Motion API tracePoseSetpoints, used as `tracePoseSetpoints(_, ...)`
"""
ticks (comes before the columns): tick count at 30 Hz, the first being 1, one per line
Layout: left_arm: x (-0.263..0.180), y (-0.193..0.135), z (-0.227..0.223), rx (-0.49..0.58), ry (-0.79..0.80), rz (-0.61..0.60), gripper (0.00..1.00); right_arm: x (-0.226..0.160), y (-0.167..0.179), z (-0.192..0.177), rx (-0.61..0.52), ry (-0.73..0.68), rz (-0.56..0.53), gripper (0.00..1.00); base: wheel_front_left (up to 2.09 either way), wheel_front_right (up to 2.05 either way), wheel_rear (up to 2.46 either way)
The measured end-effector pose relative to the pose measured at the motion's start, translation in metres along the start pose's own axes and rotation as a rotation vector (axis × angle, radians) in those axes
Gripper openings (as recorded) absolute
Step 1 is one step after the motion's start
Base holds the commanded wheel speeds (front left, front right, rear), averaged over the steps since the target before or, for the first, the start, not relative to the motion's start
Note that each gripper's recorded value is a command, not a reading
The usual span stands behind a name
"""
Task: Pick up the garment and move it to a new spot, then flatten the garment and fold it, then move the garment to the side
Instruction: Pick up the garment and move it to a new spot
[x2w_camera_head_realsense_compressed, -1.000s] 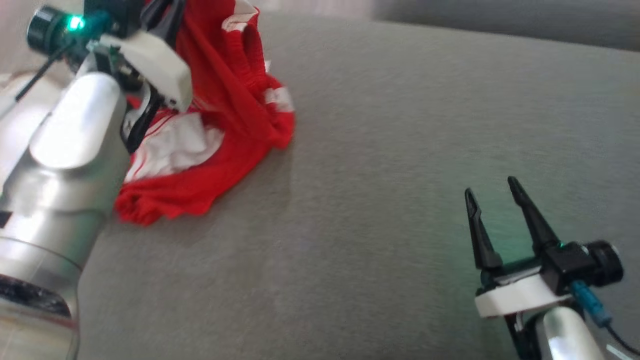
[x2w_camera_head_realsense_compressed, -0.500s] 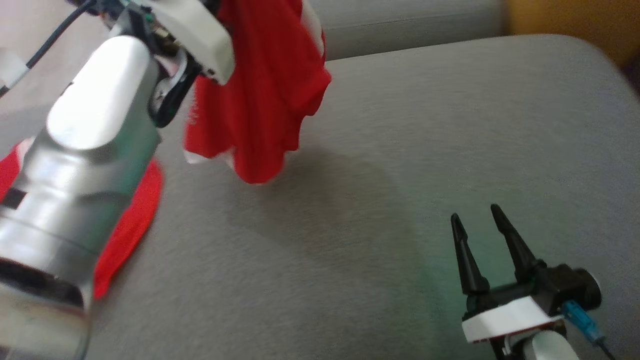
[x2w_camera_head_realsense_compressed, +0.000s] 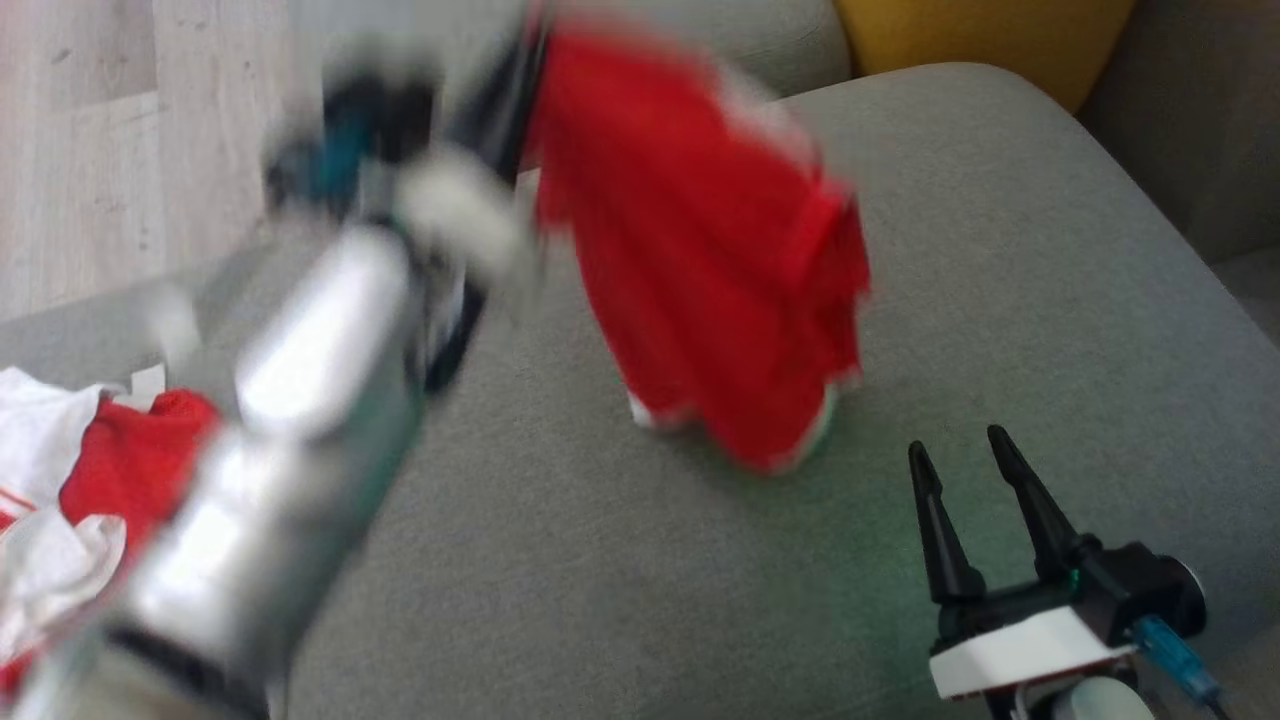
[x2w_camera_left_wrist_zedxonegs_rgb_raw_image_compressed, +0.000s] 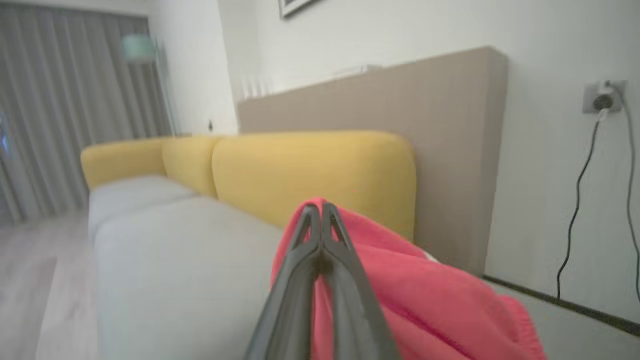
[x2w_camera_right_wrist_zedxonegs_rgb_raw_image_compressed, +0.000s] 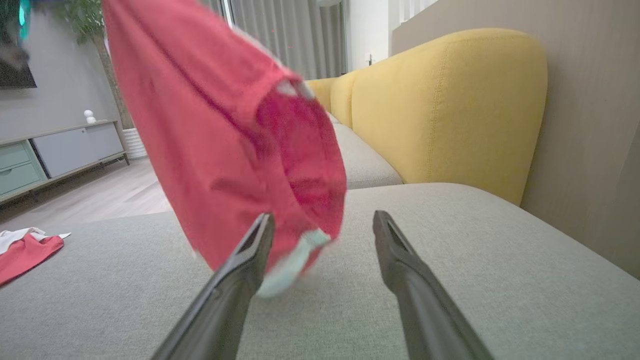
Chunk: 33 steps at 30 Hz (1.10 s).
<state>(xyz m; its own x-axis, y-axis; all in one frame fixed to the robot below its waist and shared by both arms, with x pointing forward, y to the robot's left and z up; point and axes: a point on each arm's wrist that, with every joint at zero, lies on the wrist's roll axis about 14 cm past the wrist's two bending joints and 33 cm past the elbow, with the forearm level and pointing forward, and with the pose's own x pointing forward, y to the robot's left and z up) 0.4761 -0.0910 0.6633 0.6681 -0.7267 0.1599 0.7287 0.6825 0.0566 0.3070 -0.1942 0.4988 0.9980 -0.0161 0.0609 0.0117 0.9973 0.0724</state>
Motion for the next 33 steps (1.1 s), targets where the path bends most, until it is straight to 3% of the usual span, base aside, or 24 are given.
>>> tracePoseSetpoints(5,-0.096,0.022,-0.147,-0.212,0.268,0.21,0.0,0.002,-0.002,-0.004,0.001,0.014,-0.003,1.0,0.0,0.0,0.0)
tracePoseSetpoints(11,-0.178,0.039,-0.199,-0.305,0.357,0.41,0.0,0.01,0.007,-0.011,-0.006,0.034,0.034,1.0,0.0,0.0,0.0)
tracePoseSetpoints(13,-0.188,0.046,-0.193,-0.333,0.321,0.459,0.34,0.012,0.011,-0.013,-0.005,0.041,0.049,1.0,0.0,0.0,0.0)
tracePoseSetpoints(14,-0.192,0.049,-0.188,-0.337,0.298,0.481,0.85,0.014,0.013,-0.013,-0.005,0.04,0.057,1.0,0.0,0.0,0.0)
tracePoseSetpoints(15,-0.196,0.054,-0.183,-0.335,0.275,0.509,1.0,0.016,0.016,-0.013,-0.005,0.039,0.068,1.0,0.0,0.0,0.0)
tracePoseSetpoints(26,-0.255,0.052,-0.141,-0.166,0.145,0.665,1.0,0.029,0.056,-0.017,-0.009,0.05,0.206,1.0,0.0,0.0,0.0)
tracePoseSetpoints(33,-0.299,0.039,-0.123,-0.138,0.075,0.784,1.0,0.027,0.072,-0.014,-0.012,0.04,0.258,1.0,0.0,0.0,0.0)
